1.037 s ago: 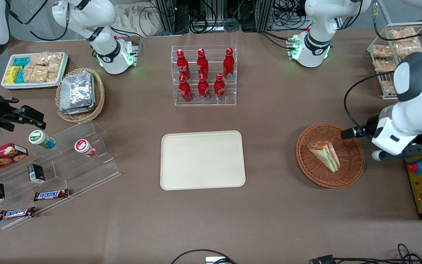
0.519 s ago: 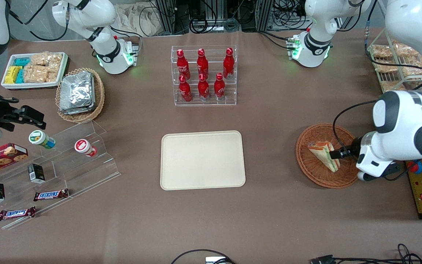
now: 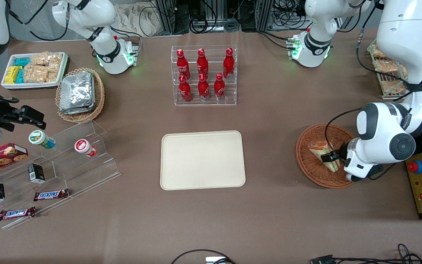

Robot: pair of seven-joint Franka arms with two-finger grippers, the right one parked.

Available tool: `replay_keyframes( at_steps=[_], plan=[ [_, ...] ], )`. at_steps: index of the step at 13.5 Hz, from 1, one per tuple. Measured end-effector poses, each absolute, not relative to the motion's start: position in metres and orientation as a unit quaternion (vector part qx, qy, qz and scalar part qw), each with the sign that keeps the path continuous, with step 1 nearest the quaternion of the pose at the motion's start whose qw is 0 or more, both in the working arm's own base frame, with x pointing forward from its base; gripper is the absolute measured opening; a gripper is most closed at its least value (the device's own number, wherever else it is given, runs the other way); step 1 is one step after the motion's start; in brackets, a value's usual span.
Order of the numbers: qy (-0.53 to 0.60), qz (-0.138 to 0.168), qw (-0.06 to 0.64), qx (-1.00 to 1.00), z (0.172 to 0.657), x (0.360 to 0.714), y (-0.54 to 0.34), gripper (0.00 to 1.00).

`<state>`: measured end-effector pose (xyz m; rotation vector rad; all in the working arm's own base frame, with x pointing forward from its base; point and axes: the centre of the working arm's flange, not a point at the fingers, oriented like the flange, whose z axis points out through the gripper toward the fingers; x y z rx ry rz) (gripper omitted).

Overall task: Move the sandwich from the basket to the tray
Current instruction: 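Lower the open left gripper over the wrapped sandwich in the basket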

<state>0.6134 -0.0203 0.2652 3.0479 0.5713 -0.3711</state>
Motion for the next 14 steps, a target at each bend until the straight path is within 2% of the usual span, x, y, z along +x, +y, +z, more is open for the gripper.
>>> replay_keyframes(
  at_steps=[4,9,14],
  plan=[
    [0.204,-0.130,0.013,0.970,0.230,0.610,-0.009,1.00],
    [0.236,-0.131,0.013,0.963,0.219,0.611,-0.020,0.97],
    [0.235,-0.124,0.017,0.964,0.224,0.614,-0.025,0.45]
  ],
)
